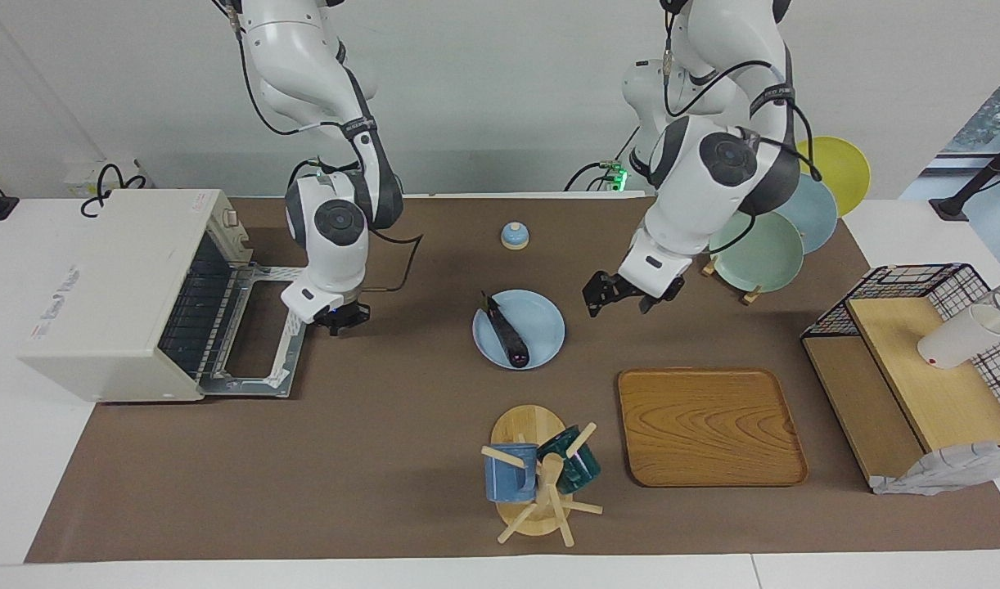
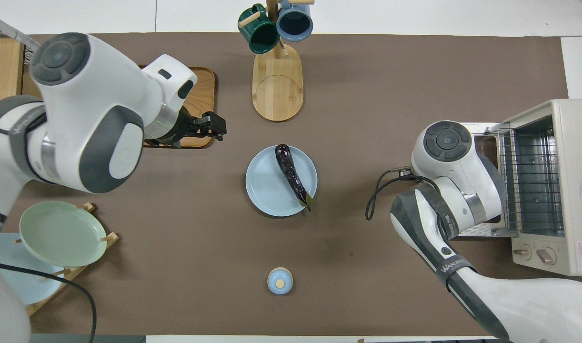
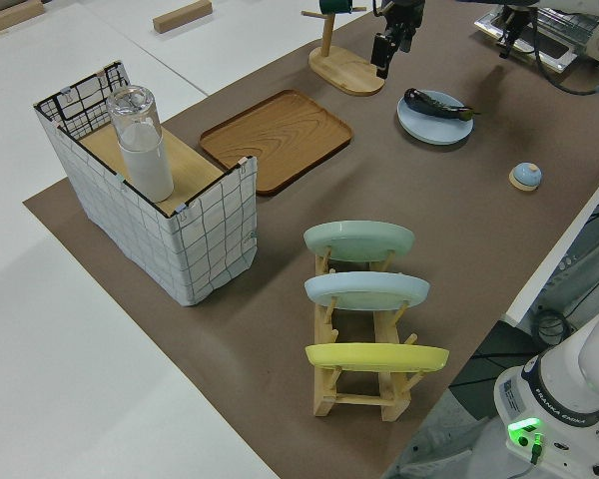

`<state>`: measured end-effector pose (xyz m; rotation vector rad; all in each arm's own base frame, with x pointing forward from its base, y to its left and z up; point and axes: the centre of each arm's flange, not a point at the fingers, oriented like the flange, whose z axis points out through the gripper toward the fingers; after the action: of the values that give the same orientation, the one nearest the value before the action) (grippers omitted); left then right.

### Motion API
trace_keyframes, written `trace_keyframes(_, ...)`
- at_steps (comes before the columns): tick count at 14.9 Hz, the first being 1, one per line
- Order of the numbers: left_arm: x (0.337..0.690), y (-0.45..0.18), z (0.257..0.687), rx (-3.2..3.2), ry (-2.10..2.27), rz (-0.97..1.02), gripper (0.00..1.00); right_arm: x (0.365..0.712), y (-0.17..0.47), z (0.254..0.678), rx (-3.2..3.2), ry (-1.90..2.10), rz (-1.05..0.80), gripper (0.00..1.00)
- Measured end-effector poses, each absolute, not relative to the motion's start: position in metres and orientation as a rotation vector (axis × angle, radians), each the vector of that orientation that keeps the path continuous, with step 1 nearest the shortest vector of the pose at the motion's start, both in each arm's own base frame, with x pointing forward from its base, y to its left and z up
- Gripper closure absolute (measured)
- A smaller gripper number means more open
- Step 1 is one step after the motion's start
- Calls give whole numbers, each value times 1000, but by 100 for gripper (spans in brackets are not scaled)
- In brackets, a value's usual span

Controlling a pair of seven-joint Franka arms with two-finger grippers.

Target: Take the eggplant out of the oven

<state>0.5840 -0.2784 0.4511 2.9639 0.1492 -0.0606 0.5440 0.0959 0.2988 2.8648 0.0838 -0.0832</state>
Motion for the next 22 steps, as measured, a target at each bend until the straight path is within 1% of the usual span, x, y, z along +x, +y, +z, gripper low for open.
trace_keyframes(2,582,-308,429,2950,210,-52,0,543,85,293,2869,88,-76,99)
trace_keyframes(5,564,-365,389,2945,253,-72,0,542,75,290,2868,118,-89,99)
trace_keyframes(7,554,-390,371,2944,270,-67,0,542,73,290,2846,149,-85,99)
trace_keyframes(11,544,-407,351,2951,289,-87,0,543,61,289,2821,161,-84,99)
trace_keyframes(16,526,-418,329,2964,264,-102,0,544,60,294,2807,229,-100,99)
trace_keyframes(18,523,-419,323,2964,263,-97,0,548,61,314,2789,267,-133,99)
trace_keyframes(22,521,-416,315,2965,267,-92,1,553,42,379,2775,287,-173,99)
